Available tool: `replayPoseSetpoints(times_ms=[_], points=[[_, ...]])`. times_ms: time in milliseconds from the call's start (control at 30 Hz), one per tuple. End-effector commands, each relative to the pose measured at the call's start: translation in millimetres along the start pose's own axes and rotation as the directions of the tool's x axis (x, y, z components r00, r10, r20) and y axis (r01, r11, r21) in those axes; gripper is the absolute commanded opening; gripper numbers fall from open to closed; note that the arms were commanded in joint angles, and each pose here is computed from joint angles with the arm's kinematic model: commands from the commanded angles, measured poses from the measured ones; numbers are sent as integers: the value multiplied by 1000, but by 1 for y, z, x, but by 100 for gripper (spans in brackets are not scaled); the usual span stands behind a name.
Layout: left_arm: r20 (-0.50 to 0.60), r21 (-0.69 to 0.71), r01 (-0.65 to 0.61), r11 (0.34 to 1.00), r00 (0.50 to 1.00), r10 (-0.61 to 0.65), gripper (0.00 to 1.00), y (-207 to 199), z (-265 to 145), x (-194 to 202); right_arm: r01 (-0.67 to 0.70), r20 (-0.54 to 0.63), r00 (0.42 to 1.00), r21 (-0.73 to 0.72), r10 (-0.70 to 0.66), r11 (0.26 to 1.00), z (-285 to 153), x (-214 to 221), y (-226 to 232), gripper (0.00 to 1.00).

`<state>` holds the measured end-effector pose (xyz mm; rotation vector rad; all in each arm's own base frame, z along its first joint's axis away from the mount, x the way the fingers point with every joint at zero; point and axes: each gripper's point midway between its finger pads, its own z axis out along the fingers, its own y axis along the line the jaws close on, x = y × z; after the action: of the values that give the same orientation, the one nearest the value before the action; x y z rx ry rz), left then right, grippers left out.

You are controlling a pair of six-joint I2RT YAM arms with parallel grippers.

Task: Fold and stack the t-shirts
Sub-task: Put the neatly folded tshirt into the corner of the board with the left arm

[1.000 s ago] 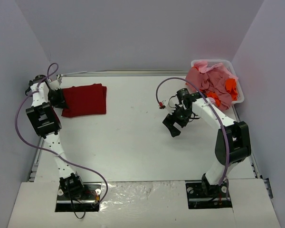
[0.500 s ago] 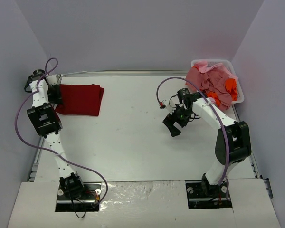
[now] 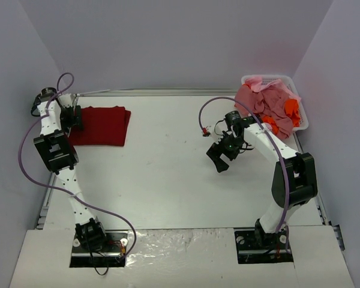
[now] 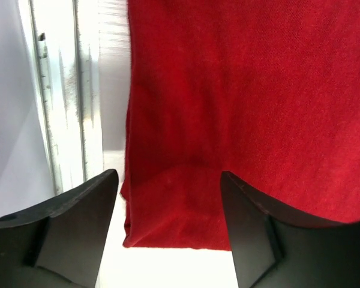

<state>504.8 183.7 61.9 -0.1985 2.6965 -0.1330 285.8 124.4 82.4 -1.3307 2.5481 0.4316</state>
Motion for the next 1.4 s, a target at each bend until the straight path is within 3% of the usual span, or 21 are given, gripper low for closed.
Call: replayPoseSetpoints(times_ms=[0,300,433,467,500,533,600,767,900,1000,1100,1200,1267,1367], points=[[129,-75,-40,996,990,49,69,-2,-71,-35,-21,-31,999,-19,21,1000,2,9,4,100],[294,-139,-103,985,945,140,75,-26,-196,-60,-27,4,1000,-18,27,999,-3,2,3,100],[315,-167,-111,980,935,160,76,-34,-235,-48,-40,-6,999,-40,40,998,7,7,5,100],[352,-183,-111,977,920,171,76,-41,-262,-43,-43,-9,999,-48,43,998,10,9,6,100],[389,-197,-105,975,904,176,76,-41,-270,-46,-53,-11,999,-50,53,997,14,11,6,100],[338,-175,-105,979,927,160,77,-42,-250,-28,-63,-6,998,-50,62,997,19,13,5,100],[435,-246,-92,965,879,194,80,-44,-280,-30,-67,-8,998,-53,67,996,24,17,5,100],[424,-185,-100,978,889,171,82,-61,-267,26,-111,-3,994,-55,111,992,26,23,-5,100],[556,-152,-145,978,806,206,84,-95,-268,50,-141,97,985,-49,145,989,6,16,-17,100],[528,-162,-183,970,814,242,86,-117,-253,72,-147,128,980,-52,152,988,1,14,-20,100],[497,-53,-245,968,834,238,88,-139,-230,94,-161,126,978,-56,167,985,3,20,-21,100],[492,-7,-272,962,837,240,90,-148,-210,115,-187,135,972,-35,190,982,1,23,-27,100],[521,-16,-308,951,810,271,90,-151,-212,119,-198,162,967,-21,199,980,-5,20,-31,100],[497,28,-344,939,820,285,91,-157,-200,137,-217,210,954,-4,213,976,-14,19,-38,100]])
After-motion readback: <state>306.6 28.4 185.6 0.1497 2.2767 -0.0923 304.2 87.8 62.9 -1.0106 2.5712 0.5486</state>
